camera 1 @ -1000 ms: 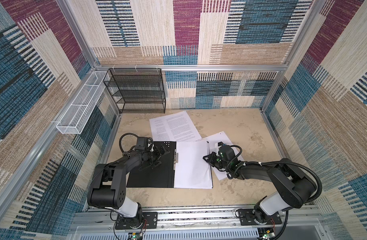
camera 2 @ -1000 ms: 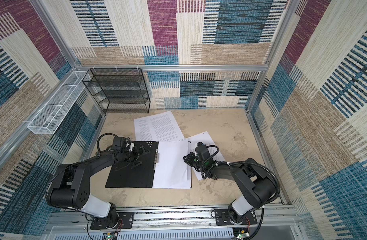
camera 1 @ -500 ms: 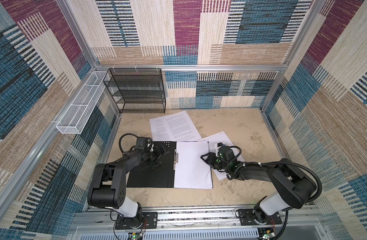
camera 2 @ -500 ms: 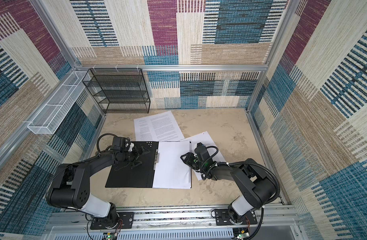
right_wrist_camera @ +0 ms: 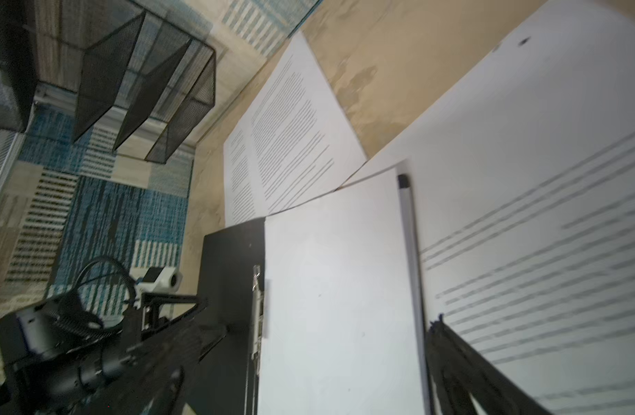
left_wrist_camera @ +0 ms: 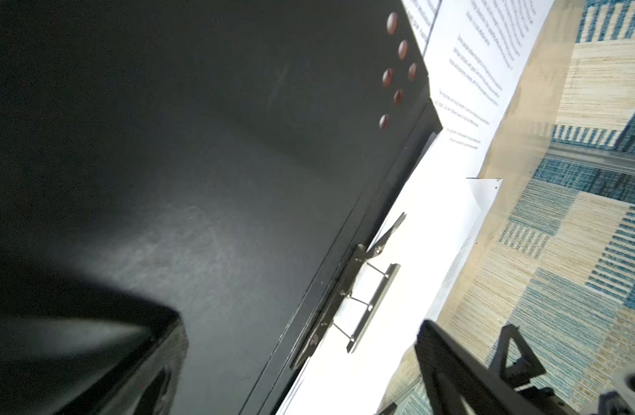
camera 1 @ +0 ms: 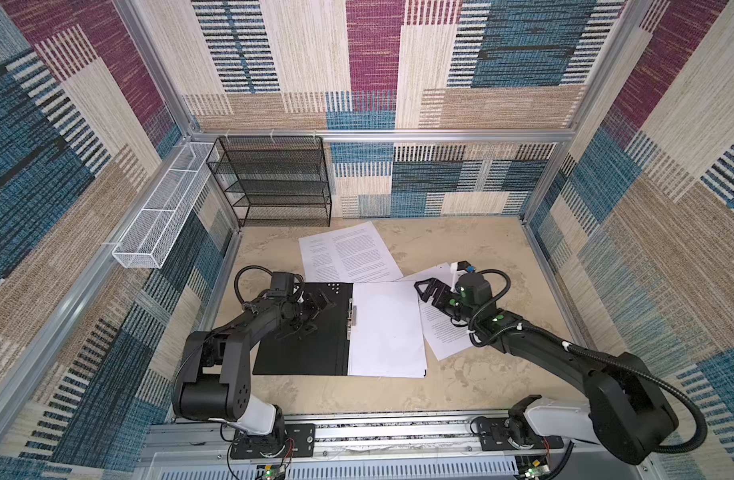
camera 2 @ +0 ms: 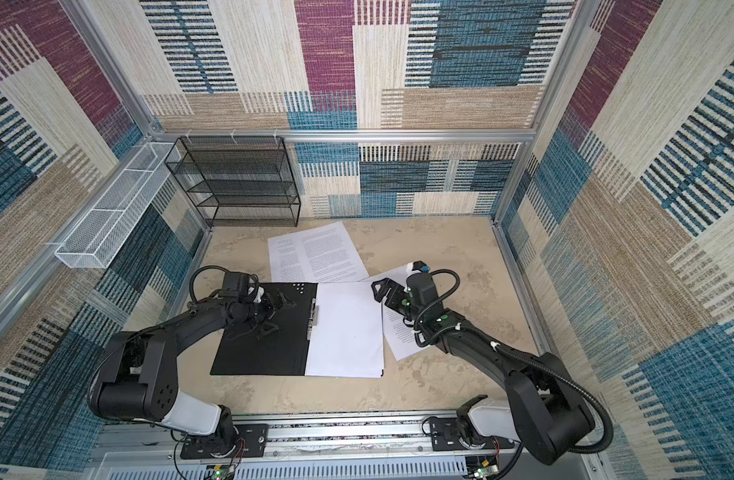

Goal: Put the files into the folder
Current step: 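Open the right gripper and move it to the loose printed sheet, then pin the printed sheet with the left gripper while the right gripper reaches its edge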

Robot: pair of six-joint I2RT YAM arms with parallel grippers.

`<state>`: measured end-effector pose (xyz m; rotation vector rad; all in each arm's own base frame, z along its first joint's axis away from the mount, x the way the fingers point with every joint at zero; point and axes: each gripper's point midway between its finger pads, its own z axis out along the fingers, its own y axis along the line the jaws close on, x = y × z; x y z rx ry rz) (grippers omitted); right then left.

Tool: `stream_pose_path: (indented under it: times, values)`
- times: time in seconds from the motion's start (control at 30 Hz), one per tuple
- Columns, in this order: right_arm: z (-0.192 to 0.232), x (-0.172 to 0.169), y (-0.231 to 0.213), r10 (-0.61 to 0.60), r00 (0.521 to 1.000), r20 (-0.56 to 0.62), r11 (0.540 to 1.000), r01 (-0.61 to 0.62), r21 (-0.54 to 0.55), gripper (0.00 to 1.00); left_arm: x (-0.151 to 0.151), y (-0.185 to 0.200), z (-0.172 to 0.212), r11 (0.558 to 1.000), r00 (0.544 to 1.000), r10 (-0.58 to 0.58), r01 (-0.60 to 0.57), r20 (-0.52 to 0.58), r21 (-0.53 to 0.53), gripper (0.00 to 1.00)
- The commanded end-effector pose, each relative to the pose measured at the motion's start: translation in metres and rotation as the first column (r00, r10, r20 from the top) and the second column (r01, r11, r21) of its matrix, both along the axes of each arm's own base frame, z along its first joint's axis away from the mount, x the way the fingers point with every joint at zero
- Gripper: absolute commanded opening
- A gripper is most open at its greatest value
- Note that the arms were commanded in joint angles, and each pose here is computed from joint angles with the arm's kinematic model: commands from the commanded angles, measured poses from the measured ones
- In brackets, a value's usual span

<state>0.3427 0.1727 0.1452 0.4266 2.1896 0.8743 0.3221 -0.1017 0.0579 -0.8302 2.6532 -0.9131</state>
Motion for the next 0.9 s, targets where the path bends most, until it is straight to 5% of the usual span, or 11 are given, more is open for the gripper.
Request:
stream_pose_path:
  times: [0.0,0.3,0.53,0.73,0.87]
  values:
    - [-0.015,-0.009,-0.029,0.02,0.999,-0.04,0.997,-0.023,-0.077,1.0,-0.006,0.006,0.008,0.998,1.0,-0.012,0.012,-0.004,0.062,1.0]
    - [-0.032,-0.022,-0.042,0.021,0.997,-0.071,0.992,-0.03,-0.121,1.0,0.002,-0.047,0.053,0.968,0.962,-0.246,0.237,0.12,0.088,0.99]
    - [-0.042,-0.005,-0.105,-0.149,0.984,-0.1,0.974,0.129,-0.185,1.0,0.001,-0.187,0.087,0.809,0.779,-0.585,0.58,0.225,0.096,0.99]
    - [-0.06,-0.002,-0.147,-0.258,0.955,-0.148,0.962,0.24,-0.127,1.0,-0.001,-0.307,0.077,0.687,0.665,-0.71,0.726,0.233,0.022,0.99]
    - [-0.073,-0.011,-0.161,-0.293,0.939,-0.182,0.955,0.277,-0.106,1.0,-0.004,-0.354,0.052,0.634,0.619,-0.758,0.774,0.205,0.005,0.99]
